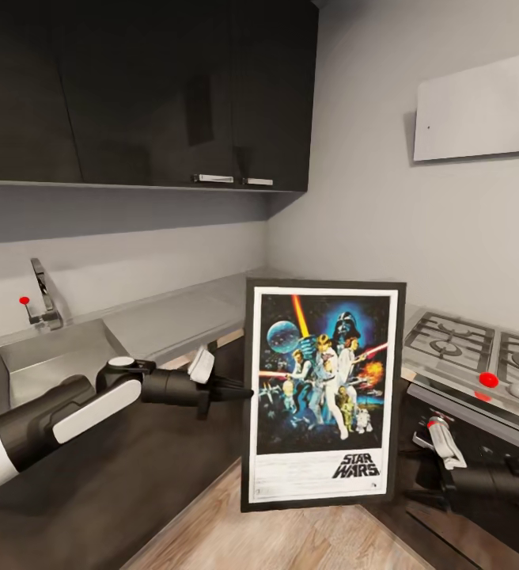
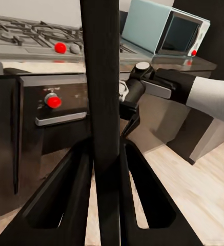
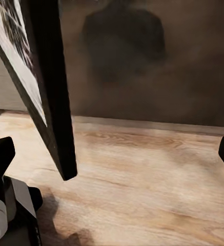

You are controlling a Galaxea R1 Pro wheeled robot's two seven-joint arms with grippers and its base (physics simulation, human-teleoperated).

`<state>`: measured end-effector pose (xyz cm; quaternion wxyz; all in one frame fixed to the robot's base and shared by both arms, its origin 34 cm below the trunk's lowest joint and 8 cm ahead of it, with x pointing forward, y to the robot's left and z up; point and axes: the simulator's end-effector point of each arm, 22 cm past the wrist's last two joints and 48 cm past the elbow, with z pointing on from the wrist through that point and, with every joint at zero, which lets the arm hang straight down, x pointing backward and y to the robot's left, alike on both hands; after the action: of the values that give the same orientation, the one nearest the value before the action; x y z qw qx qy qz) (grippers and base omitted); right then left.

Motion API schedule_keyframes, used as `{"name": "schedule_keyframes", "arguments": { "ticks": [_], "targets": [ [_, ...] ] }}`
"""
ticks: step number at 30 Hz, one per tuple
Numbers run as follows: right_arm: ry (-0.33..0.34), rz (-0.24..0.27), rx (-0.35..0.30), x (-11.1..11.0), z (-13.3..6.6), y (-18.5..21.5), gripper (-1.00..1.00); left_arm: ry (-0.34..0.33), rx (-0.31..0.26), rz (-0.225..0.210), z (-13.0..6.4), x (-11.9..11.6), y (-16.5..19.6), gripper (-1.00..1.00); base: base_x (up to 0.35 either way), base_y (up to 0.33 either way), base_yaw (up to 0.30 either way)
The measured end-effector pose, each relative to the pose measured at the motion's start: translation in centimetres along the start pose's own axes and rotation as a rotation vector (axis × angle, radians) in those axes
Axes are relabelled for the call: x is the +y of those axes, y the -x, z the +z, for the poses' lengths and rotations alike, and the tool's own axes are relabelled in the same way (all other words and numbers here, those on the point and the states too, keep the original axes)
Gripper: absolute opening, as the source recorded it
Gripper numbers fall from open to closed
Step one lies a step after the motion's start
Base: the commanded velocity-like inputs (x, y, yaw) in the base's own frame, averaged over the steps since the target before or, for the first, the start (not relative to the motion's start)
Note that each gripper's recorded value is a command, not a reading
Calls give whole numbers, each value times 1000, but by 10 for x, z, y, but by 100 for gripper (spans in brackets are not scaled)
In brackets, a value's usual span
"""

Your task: Pick up the poster from the kitchen countertop and hang it on one of the wall nails in the kitchen.

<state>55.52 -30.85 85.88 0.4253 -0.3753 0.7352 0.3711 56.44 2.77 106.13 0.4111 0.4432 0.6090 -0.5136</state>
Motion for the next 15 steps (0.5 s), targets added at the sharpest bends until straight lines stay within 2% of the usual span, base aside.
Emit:
{"name": "schedule_keyframes", "arguments": {
  "ticks": [2,5,15],
  "targets": [
    [0,0,-2,0,0,1,100,-30,3,-3,0,-6,-2,-100,0,0,0],
    [4,-2,-3,0,1,2,100,-42,3,2,-2,-7,-2,-100,0,0,0],
    [9,-4,-1,1,3,2,100,-44,4,2,-2,-7,-3,-100,0,0,0]
  ]
}}
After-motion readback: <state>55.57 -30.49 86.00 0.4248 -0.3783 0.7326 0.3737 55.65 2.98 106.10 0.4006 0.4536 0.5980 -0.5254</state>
